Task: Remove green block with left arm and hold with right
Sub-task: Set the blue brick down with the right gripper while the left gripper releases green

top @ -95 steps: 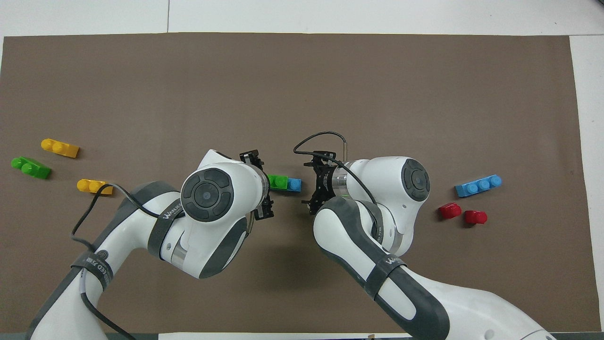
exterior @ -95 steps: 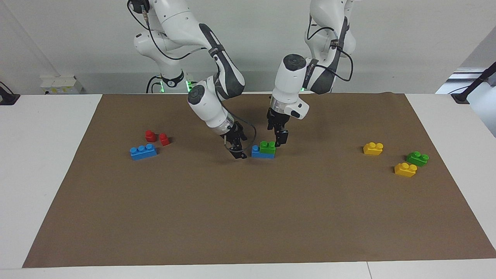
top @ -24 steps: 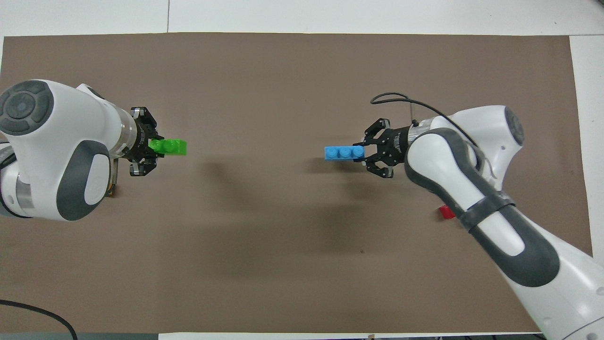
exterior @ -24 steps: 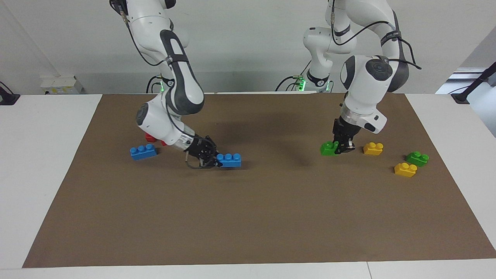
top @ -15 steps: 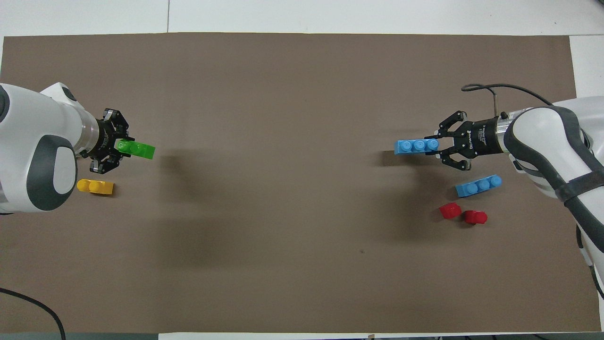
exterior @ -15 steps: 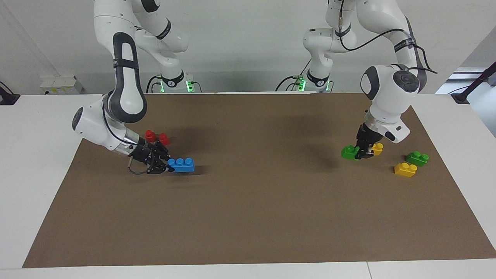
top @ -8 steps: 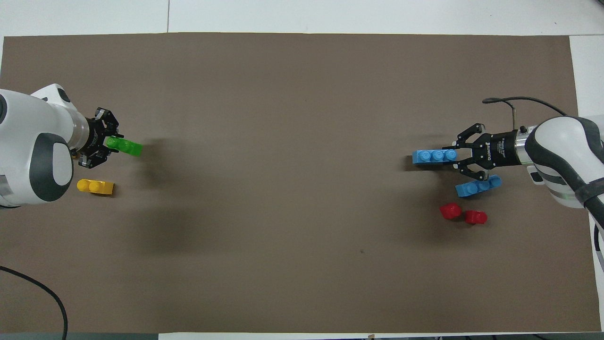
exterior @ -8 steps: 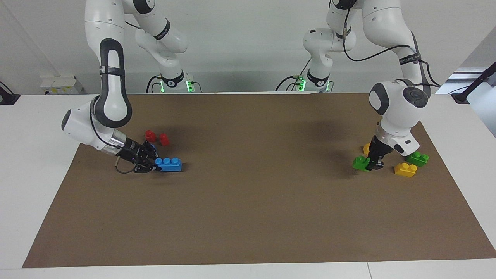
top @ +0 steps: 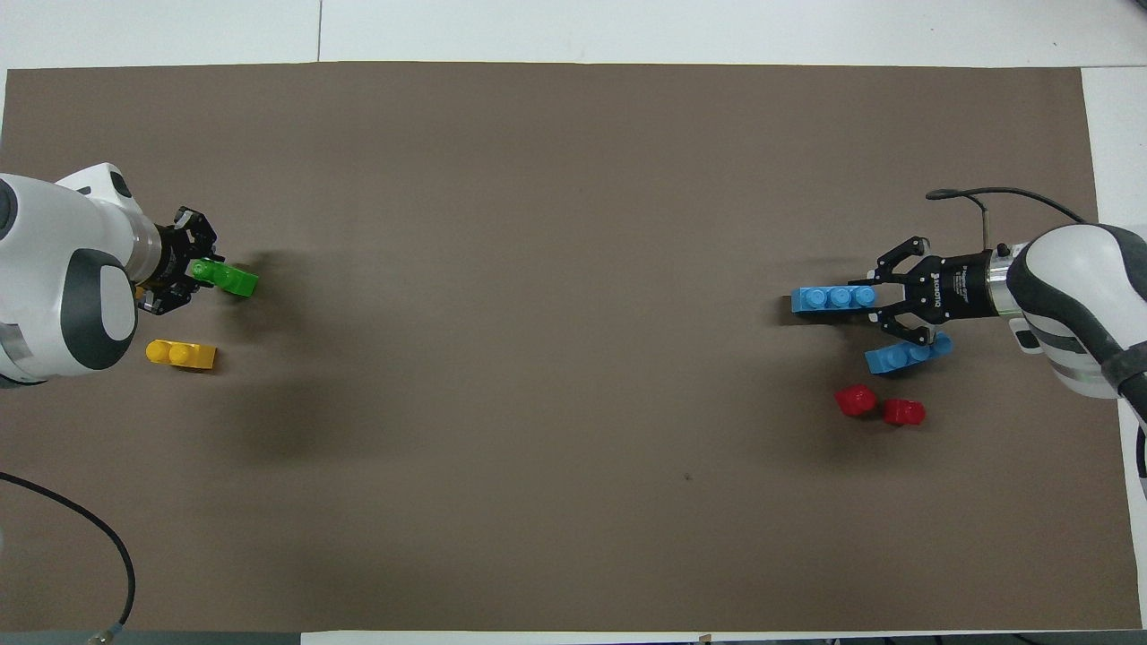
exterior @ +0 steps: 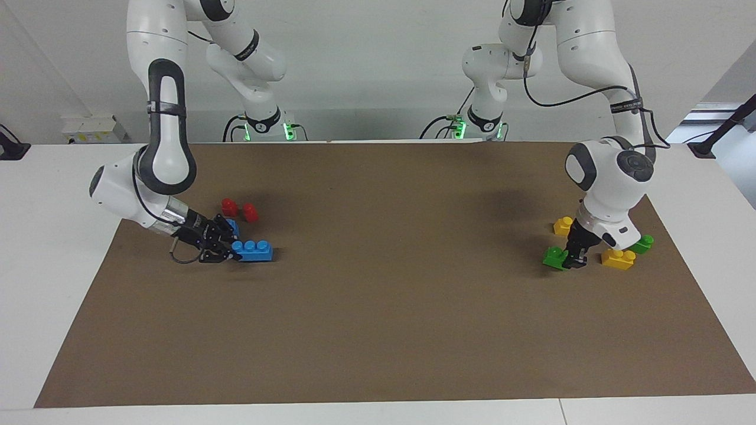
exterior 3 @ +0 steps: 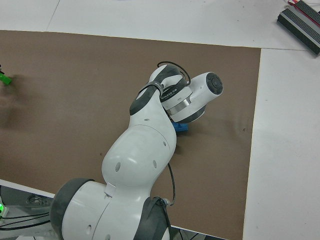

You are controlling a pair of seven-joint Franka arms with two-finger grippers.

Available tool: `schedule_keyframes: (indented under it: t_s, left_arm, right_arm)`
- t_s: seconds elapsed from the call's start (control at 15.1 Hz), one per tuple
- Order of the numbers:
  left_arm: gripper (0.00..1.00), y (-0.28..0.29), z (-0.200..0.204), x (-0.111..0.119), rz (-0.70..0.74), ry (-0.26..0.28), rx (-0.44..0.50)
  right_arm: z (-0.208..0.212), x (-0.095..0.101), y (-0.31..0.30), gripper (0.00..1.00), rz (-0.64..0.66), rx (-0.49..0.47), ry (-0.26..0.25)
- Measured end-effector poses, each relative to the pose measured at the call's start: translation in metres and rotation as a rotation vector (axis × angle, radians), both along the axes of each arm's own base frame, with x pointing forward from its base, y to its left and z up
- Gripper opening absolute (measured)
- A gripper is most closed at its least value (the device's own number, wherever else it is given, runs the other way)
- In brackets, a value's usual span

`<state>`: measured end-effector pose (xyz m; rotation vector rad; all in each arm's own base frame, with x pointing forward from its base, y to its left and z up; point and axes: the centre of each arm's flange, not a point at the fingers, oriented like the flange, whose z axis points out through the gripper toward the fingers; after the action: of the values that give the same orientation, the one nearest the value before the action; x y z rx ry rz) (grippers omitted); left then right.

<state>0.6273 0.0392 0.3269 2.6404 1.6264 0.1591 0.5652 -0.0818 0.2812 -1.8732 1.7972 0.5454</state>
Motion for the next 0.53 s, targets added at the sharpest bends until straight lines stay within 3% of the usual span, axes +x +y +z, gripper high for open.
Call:
schedule_keyframes:
  t_s: [0.53]
  left_arm:
    - [0.36, -0.0019, -0.0100, 0.0032, -0.101, 0.014, 0.010]
  right_arm:
    - [-0.0043, -0.0025, -0.0017, 0.35, -0.009, -0.011, -0.002]
